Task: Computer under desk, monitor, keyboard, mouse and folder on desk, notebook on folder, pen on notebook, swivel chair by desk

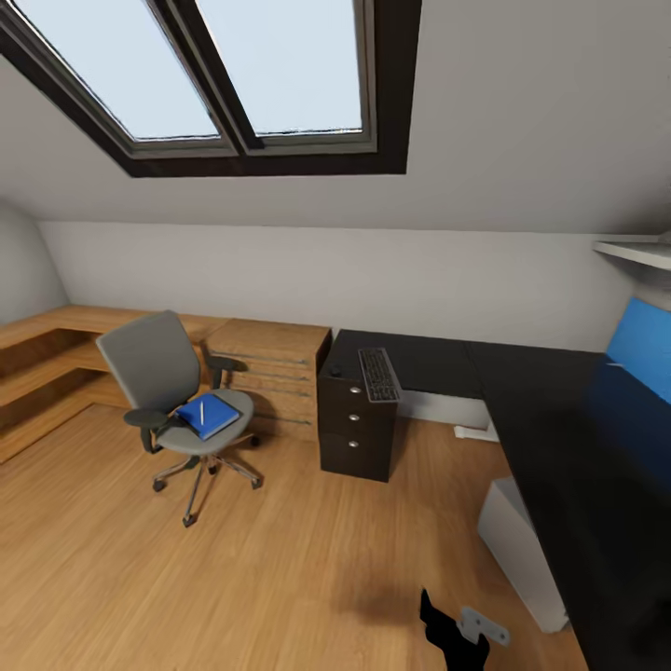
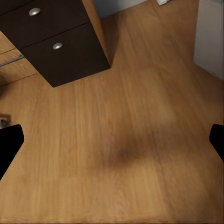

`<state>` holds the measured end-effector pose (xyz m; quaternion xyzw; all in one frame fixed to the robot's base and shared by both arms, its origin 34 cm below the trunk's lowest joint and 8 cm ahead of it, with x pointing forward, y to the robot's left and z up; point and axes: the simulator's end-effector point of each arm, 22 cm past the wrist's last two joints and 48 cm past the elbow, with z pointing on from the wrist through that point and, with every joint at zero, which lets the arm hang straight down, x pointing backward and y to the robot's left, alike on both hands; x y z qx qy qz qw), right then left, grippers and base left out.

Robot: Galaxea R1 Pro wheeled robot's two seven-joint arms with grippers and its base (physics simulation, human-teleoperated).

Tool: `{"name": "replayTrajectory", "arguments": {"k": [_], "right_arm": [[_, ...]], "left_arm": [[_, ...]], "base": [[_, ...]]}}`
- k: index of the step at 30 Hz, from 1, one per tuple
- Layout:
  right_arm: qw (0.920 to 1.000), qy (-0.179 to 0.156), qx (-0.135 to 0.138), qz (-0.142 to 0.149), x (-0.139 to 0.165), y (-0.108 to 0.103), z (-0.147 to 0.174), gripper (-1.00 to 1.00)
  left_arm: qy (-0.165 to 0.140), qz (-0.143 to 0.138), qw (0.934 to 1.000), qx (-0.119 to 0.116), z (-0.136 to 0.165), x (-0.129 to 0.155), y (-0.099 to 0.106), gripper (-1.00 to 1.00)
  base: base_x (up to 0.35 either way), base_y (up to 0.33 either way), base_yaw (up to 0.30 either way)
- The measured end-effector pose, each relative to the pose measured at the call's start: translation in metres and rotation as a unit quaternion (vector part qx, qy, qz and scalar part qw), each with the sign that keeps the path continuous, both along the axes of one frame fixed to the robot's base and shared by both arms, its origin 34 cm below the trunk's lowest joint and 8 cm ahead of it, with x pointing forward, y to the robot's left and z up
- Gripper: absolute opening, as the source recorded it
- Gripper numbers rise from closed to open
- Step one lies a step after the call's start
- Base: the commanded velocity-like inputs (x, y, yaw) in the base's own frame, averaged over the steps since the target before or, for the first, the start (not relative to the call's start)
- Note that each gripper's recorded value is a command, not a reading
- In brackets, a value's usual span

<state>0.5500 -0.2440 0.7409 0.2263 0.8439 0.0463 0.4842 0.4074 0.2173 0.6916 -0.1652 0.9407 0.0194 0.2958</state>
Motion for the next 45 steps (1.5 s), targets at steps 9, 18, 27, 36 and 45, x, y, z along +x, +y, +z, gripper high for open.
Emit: {"name": "replayTrajectory", "arguments": {"k": [9, 18, 27, 36, 45], "right_arm": [[1.0, 0.0, 0.0, 0.001, -0.0016, 0.0002, 0.0031, 1.0], [1.0, 0.0, 0.0, 0.002, -0.0016, 0.0005, 0.003, 1.0], [1.0, 0.0, 0.0, 0.001, -0.0016, 0.0005, 0.003, 1.0], [1.0, 0.0, 0.0, 0.001, -0.0017, 0.0004, 0.003, 1.0], [1.0, 0.0, 0.0, 0.002, -0.0018, 0.0002, 0.0032, 1.0]], "left_arm": [[-0.001, 0.0, 1.0, 0.0, 0.0033, -0.0013, 0.0001, 1.0], [-0.001, 0.0, 1.0, 0.0, 0.0033, -0.0013, 0.0001, 1.0], [-0.001, 0.0, 1.0, 0.0, 0.0035, -0.001, 0.0006, 1.0], [-0.007, 0.002, 1.0, 0.001, 0.0048, 0.0009, 0.0016, 1.0], [-0.012, 0.005, 0.9999, 0.004, 0.0059, 0.002, 0.0065, 1.0]], "base": [[-0.338, -0.12, 0.0], [-0.337, -0.108, 0.0], [-0.337, -0.091, 0.0], [-0.337, -0.08, -0.02], [-0.193, -0.036, -0.12]]}}
